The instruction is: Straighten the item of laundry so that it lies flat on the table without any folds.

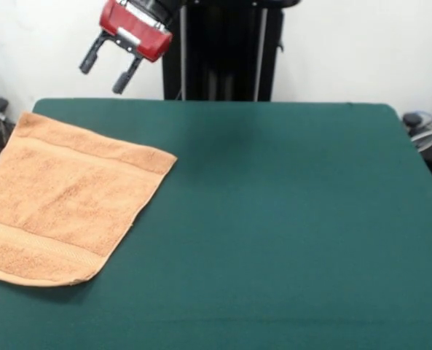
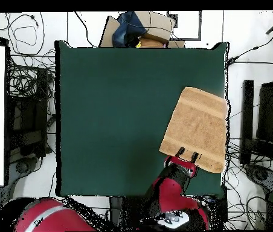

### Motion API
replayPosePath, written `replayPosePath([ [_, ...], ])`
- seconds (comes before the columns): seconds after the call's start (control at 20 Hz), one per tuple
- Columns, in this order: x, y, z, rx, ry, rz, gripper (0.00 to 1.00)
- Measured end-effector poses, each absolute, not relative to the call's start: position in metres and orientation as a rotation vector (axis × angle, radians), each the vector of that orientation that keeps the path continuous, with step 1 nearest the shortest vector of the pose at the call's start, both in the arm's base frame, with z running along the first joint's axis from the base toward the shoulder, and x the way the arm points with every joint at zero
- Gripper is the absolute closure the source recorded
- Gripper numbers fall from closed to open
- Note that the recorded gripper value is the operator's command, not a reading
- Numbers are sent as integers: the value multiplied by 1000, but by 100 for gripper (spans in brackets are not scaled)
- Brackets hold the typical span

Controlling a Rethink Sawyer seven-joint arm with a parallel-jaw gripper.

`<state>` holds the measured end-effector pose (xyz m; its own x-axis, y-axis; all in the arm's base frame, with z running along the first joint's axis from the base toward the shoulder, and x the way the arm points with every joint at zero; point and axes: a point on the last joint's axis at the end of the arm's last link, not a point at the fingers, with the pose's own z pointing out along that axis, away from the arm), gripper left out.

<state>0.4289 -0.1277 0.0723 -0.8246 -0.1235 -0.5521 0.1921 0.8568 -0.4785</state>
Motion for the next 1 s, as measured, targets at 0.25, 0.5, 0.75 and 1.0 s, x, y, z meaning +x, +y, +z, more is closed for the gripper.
replayPosePath([
  [0.25, 439, -130, 82, -7, 2638, -650, 0],
  [0.5, 454, -136, 92, 21, 2709, -635, 0],
  [0.75, 489, -129, 106, 2, 2670, -611, 0],
  [1.0, 523, -116, 114, -77, 2592, -600, 0],
])
